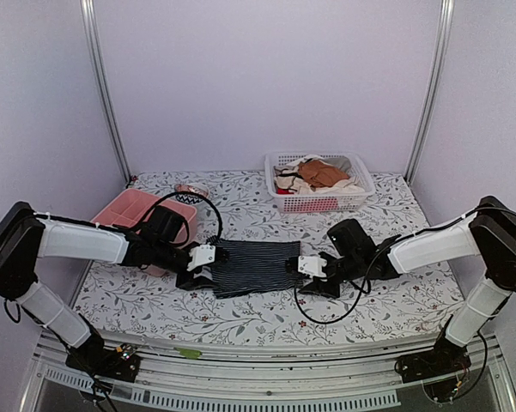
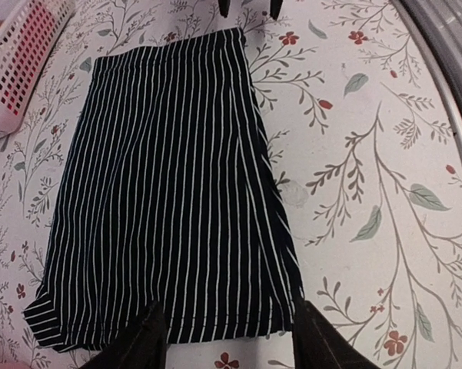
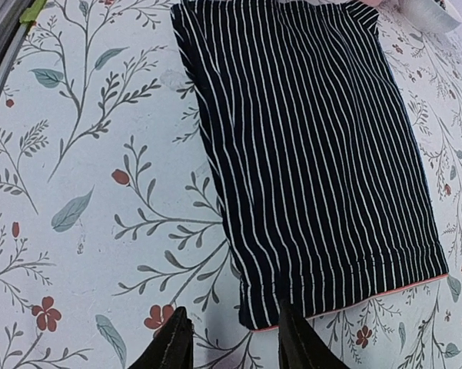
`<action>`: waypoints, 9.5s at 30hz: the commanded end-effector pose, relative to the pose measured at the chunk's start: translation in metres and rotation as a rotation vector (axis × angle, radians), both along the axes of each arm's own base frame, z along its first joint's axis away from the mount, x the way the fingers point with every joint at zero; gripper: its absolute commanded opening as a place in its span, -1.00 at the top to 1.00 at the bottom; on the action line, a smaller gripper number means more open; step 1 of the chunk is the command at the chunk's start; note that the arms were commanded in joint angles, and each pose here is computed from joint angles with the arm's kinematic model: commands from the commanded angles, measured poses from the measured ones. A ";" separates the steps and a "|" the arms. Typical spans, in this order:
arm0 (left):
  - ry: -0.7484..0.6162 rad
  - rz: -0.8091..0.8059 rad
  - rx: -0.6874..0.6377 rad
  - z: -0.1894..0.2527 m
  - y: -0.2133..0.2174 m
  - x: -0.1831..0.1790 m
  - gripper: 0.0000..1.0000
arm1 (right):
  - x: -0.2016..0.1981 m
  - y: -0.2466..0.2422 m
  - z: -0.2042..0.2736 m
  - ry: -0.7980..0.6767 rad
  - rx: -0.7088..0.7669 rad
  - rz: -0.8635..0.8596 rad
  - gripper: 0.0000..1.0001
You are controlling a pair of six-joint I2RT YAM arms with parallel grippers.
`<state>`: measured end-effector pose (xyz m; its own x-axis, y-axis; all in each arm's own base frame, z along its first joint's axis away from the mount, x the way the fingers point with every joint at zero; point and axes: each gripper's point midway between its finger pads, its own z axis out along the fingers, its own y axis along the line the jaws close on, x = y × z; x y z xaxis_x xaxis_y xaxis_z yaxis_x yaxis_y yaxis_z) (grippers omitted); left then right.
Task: Roll the underwear
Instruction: Pick up the underwear from the center of the board, then fold the underwear at the center of the board, then smooth out the underwear at the center of the board, then rotate the underwear at the center of the board.
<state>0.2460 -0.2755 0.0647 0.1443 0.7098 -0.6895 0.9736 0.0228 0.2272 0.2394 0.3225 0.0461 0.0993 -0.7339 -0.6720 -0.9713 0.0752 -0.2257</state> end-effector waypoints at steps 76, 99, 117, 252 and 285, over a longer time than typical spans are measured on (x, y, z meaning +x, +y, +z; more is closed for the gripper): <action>0.080 -0.271 0.260 -0.047 0.008 -0.055 1.00 | -0.038 0.000 -0.005 0.100 -0.201 -0.021 1.00; 0.206 -0.297 0.169 0.019 0.008 -0.026 1.00 | -0.066 0.006 0.031 0.402 -0.150 -0.128 1.00; 0.150 -0.255 0.196 0.004 0.005 0.047 1.00 | -0.016 -0.006 0.019 0.452 -0.231 -0.258 1.00; 0.619 0.251 0.180 -0.059 0.036 0.037 1.00 | -0.011 -0.018 -0.015 0.963 -0.007 -0.962 1.00; 0.494 0.233 0.075 -0.006 0.036 0.029 0.06 | 0.066 0.025 0.021 0.755 -0.029 -0.699 -0.43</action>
<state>0.2828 -0.2390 0.0559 -0.3800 0.7405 -0.5542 0.9246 0.2874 -0.2500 0.3051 0.3341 0.0898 -0.8612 -0.3508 -0.3678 -0.4908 0.7619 0.4226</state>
